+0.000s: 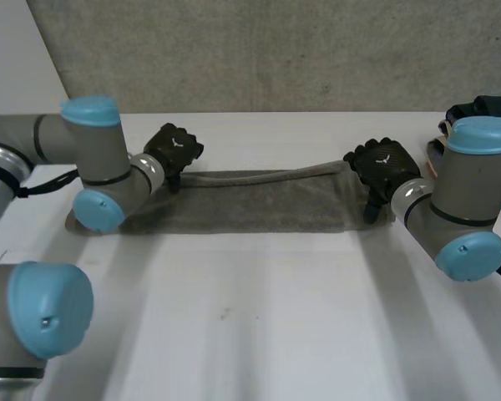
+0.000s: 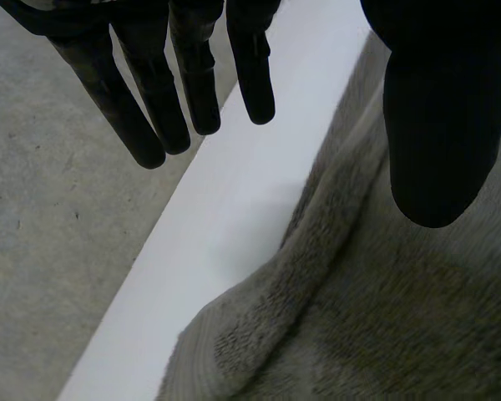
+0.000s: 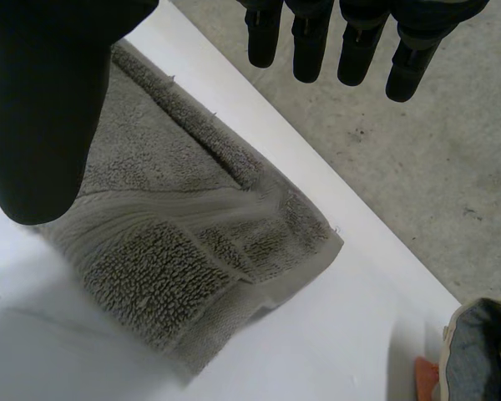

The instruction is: Fold the laundry.

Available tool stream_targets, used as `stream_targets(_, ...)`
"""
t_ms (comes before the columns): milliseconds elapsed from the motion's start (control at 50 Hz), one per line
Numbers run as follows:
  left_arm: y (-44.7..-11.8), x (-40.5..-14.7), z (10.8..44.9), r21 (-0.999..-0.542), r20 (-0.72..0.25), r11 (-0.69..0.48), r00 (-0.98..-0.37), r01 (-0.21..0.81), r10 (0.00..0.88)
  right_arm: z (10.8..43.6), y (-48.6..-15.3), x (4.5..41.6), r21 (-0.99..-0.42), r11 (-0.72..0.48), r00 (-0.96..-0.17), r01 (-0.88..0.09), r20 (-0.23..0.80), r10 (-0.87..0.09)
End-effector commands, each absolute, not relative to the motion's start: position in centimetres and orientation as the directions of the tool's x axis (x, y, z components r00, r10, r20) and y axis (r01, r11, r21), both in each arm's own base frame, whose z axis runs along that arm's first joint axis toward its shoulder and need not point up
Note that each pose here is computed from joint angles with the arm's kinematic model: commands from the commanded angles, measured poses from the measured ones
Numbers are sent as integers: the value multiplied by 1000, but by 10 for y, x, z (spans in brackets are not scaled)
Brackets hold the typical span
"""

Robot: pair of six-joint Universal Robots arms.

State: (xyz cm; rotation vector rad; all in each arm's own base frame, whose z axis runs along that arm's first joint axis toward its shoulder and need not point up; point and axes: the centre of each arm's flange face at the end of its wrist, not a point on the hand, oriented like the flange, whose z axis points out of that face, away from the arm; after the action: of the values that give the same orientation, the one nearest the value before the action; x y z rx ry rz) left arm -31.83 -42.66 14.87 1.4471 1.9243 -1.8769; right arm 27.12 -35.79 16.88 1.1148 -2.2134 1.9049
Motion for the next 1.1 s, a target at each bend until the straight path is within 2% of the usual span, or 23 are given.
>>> stream_targets(20, -441, -319, 125, -635, -751, -315, -468, 706, 466, 167, -358, 270, -839, -11, -725, -544, 477, -496)
stream_targets(60, -442, -321, 119, -596, -784, -347, -432, 724, 445, 169, -359, 269, -834, -17, -721, -552, 488, -491)
stream_targets(200, -442, -327, 111, -530, -833, -417, -363, 738, 417, 173, -360, 266, -831, -23, -722, -556, 496, -482)
stream_targets(320, -438, -329, 100, -434, -884, -469, -262, 769, 387, 179, -360, 265, -831, -36, -723, -556, 504, -472)
stream_targets(440, -437, -331, 99, -420, -890, -481, -246, 770, 383, 183, -359, 264, -825, -42, -717, -563, 513, -471)
stream_targets(640, -428, -333, 96, -426, -875, -497, -205, 756, 438, 185, -361, 261, -813, -51, -710, -581, 536, -457)
stream_targets(720, -431, -336, 99, -406, -893, -528, -203, 746, 401, 185, -363, 259, -808, -52, -708, -587, 544, -452)
stream_targets(760, -431, -344, 107, -364, -922, -569, -198, 737, 333, 186, -363, 259, -805, -55, -706, -590, 548, -449)
stream_targets(800, -429, -350, 128, -355, -931, -585, -218, 730, 293, 187, -364, 258, -804, -57, -705, -592, 551, -447)
stream_targets(820, -425, -355, 152, -382, -923, -591, -257, 711, 288, 187, -364, 258, -803, -58, -704, -593, 552, -446)
stream_targets(860, -420, -360, 170, -445, -895, -592, -313, 672, 317, 187, -364, 258, -802, -57, -704, -594, 554, -444)
stream_targets(880, -414, -364, 185, -520, -854, -585, -375, 622, 360, 187, -364, 258, -802, -57, -704, -594, 554, -444)
stream_targets(940, -403, -369, 210, -626, -779, -562, -459, 541, 427, 187, -364, 258, -802, -57, -704, -594, 554, -444)
stream_targets(960, -395, -370, 224, -683, -730, -535, -500, 497, 466, 187, -364, 258, -802, -56, -704, -595, 553, -445)
stream_targets(1040, -370, -362, 252, -795, -606, -441, -558, 416, 566, 187, -364, 258, -802, -58, -704, -594, 554, -445)
stream_targets(1100, -357, -355, 266, -837, -547, -403, -579, 370, 604, 188, -365, 257, -802, -56, -704, -595, 553, -445)
